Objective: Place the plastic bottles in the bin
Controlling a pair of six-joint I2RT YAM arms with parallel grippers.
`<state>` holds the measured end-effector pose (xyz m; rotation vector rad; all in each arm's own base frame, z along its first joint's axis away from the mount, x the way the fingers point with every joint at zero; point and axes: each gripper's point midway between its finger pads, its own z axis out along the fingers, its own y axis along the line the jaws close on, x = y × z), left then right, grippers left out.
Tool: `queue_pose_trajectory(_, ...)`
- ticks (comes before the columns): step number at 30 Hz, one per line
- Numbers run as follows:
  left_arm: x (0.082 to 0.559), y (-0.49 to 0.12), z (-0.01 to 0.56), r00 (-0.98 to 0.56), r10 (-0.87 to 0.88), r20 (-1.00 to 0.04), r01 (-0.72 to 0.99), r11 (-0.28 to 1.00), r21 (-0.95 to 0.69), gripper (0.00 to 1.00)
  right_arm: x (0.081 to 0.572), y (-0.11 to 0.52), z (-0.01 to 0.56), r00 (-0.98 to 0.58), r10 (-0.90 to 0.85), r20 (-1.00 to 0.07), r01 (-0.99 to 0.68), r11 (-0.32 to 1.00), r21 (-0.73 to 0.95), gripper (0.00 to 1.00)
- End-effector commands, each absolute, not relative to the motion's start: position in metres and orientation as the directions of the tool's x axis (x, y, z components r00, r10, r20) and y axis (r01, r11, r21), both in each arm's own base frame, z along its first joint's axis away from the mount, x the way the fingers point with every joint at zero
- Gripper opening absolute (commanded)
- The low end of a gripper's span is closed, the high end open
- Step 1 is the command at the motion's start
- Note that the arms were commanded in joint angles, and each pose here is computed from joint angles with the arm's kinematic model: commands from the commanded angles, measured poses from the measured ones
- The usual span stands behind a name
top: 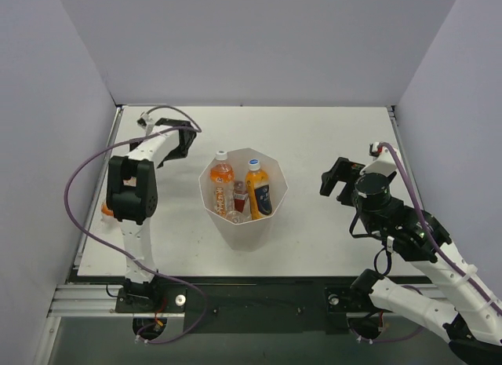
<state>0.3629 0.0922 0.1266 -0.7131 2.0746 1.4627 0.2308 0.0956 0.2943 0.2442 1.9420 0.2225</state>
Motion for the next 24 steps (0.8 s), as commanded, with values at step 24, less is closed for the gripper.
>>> queue_pose_trajectory(24, 0.326, -0.075, 0.523, -0.061, -0.346, -0.936, 0.037, 0.937, -0.348, 0.00, 0.237, 0.075, 0.329, -0.295, 0.244, -0.924, 0.134, 0.968, 0.213, 0.89)
